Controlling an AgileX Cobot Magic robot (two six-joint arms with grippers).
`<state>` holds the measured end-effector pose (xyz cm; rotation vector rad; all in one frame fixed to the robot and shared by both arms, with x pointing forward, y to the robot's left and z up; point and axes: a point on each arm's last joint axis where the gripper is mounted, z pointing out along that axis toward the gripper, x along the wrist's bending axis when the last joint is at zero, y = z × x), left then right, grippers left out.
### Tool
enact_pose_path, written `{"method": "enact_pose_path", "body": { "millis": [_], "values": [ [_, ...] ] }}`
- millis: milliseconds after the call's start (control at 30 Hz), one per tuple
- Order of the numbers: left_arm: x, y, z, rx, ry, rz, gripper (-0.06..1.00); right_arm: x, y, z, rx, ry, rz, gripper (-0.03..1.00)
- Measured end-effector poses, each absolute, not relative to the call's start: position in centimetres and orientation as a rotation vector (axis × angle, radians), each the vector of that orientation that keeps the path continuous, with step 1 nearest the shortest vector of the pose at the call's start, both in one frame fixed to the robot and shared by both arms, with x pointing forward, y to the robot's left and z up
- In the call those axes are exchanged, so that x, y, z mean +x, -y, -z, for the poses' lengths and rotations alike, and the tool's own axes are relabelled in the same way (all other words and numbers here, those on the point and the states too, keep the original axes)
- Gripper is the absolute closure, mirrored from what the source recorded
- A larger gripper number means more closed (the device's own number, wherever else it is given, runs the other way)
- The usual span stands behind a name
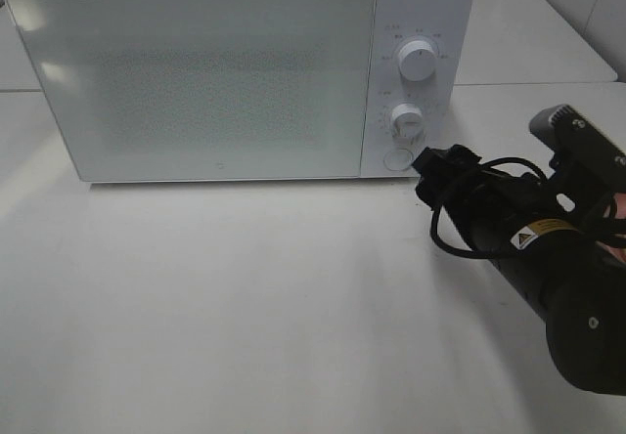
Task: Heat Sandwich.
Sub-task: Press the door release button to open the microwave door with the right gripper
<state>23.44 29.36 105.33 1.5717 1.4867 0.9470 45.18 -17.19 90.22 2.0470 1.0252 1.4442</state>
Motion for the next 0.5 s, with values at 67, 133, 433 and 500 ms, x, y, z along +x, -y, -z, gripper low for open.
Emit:
{"method": "enact_pose_path", "body": {
  "millis": [67, 133, 433, 500],
  "values": [
    [23.44, -29.36, -105.33, 1.572, -1.487, -0.947, -0.04, 45.16, 17.17, -90.16, 2.149, -0.917, -1.498, 0.2],
    [23.44, -29.36, -105.33, 1.572, -1.487, -0.947, -0.04, 45.13, 17.16, -90.1, 2.207, -0.857, -1.524, 0.2],
    [23.44, -29.36, -105.33, 1.572, -1.487, -0.947, -0.04, 45.09, 17.14, -90.01, 2.54, -0.349, -1.7, 0.22],
    [23.44, -29.36, -105.33, 1.572, -1.487, -0.947, -0.04, 45.09, 17.13, -90.01, 2.589, -0.25, -1.728, 0.26]
  ]
}}
